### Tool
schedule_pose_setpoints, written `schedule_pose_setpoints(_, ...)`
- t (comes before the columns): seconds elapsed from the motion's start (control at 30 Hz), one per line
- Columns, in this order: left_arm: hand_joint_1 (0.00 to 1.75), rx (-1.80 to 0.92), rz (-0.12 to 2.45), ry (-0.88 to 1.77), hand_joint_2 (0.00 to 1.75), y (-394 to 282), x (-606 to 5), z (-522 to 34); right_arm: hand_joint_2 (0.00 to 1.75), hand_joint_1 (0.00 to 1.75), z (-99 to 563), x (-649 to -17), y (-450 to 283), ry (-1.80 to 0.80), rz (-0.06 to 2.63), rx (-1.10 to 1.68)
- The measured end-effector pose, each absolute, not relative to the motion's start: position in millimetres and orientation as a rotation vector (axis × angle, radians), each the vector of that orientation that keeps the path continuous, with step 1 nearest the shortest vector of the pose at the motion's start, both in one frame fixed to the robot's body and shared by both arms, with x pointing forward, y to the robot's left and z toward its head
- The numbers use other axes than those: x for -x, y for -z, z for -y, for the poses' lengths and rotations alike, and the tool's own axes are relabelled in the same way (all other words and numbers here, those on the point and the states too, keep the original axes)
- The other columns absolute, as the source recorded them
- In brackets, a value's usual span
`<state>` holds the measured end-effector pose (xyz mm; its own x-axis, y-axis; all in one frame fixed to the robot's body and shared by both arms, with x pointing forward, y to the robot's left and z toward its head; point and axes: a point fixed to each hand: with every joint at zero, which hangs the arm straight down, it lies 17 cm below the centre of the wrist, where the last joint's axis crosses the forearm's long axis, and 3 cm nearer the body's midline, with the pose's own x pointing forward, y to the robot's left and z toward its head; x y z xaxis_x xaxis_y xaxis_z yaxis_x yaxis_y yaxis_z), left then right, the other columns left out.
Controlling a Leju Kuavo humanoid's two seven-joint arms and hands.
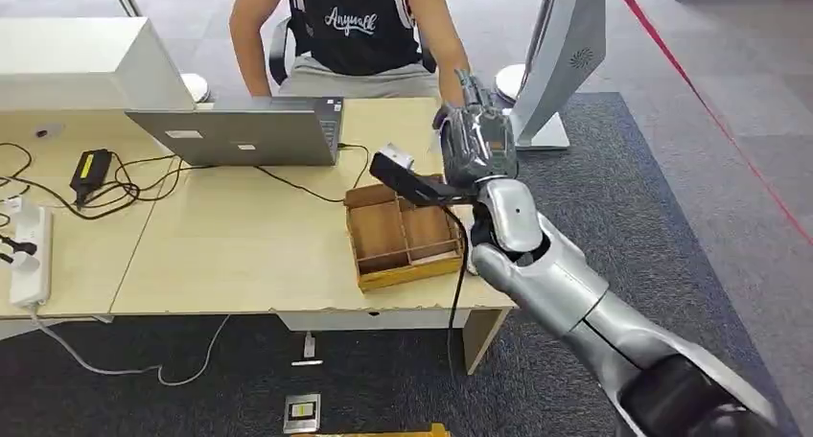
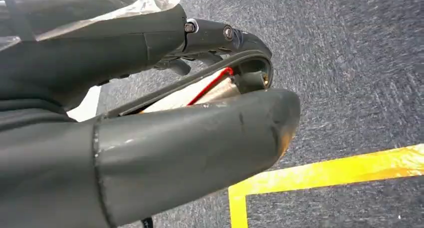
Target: Pass the card to the sensor for recognition and then transmit it.
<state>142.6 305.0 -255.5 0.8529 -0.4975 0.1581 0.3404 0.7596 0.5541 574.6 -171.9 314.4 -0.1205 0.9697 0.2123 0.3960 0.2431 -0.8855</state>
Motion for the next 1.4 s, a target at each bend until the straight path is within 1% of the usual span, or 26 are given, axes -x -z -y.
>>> schedule_pose_setpoints(0.3, 0.0, -0.54, 0.313, 0.466, 0.0, 254.7, -145.8, -304.8, 1.75, 1.75, 164.7, -580.7, -343.3, -0.831, 1.709, 1.268)
schedule_pose_setpoints(0.57, 0.0, -0.541, 0.339, 0.502, 0.0, 251.6, -159.3, -301.2, 1.75, 1.75, 139.2, -605.4, -332.1, -0.946, 1.661, 1.204)
schedule_pose_setpoints(0.83, 0.0, -0.541, 0.353, 0.522, 0.0, 250.3, -164.9, -299.1, 1.75, 1.75, 137.4, -625.8, -319.1, -1.013, 1.571, 1.228)
schedule_pose_setpoints(1.07, 0.0, -0.543, 0.351, 0.536, 0.0, 250.4, -164.7, -298.8, 1.75, 1.75, 138.2, -636.8, -312.8, -0.965, 1.546, 1.169)
schedule_pose_setpoints(1.4, 0.0, -0.543, 0.353, 0.546, 0.0, 250.5, -164.1, -298.3, 1.75, 1.75, 139.0, -640.6, -293.7, -0.953, 1.487, 1.162)
